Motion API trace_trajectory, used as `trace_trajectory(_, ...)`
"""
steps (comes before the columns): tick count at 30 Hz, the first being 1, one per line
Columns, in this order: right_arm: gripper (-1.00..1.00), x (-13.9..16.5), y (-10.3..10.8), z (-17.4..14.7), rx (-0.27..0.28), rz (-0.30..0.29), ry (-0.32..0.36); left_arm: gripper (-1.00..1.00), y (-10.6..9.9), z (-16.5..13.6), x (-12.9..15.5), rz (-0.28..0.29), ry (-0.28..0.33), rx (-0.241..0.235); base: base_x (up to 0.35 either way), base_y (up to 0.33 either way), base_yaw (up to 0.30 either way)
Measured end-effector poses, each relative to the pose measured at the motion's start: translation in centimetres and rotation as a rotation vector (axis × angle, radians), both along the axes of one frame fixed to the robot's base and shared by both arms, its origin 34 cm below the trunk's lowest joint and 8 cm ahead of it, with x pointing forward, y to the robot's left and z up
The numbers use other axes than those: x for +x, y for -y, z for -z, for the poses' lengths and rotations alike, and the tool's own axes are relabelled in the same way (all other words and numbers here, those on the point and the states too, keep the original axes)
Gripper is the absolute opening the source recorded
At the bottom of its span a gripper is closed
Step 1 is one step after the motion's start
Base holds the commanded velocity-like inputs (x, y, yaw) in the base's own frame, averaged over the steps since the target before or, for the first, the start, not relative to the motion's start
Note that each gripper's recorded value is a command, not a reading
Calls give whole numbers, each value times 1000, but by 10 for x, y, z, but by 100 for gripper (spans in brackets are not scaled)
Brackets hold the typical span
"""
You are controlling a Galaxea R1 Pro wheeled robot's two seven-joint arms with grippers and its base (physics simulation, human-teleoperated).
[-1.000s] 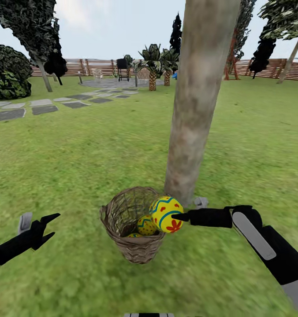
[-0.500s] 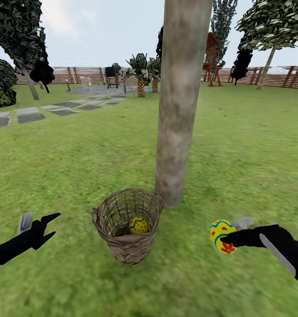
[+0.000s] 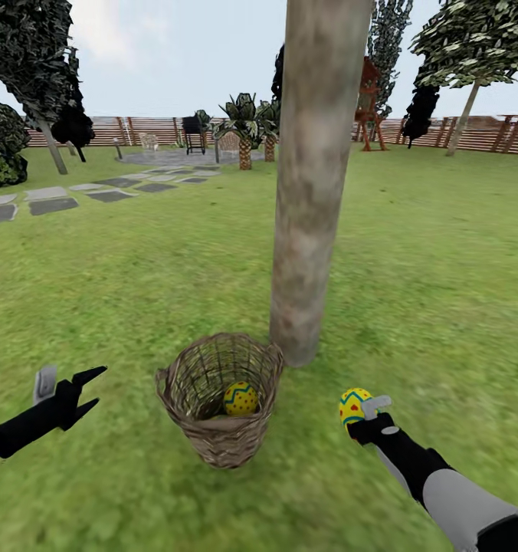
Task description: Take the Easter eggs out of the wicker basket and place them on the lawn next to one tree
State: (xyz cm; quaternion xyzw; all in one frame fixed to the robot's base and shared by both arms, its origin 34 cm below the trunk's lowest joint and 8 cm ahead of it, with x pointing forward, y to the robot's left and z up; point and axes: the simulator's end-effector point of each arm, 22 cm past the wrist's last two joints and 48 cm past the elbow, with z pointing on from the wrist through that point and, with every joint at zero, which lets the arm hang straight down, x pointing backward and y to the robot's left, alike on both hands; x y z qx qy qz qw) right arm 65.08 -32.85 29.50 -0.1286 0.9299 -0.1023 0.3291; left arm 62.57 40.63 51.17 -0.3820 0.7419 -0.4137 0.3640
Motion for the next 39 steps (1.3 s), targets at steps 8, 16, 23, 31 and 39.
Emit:
trace_trajectory(8, -100, 5, -10, -3, 10, -14, 11, 100, 2, -4, 1, 5, 21, -17, 173, 0, 0)
trace_trajectory(16, -100, 60, -33, -38, -61, 71, 82, 100, -5, 6, 2, -1, 4, -6, 1, 0, 0)
trace_trajectory(23, -100, 70, -72, -32, -91, 80, -20, 100, -19, -29, 11, 19, 93, 54, 0, 0, 0)
trace_trajectory(31, -100, 67, -94, -15, -111, 18, -56, 100, -31, -31, 12, 23, 124, 46, 0, 0, 0)
trace_trajectory(39, -100, 59, -95, 8, -110, 13, -91, 100, -32, -11, 12, 21, 89, 45, 0, 0, 0)
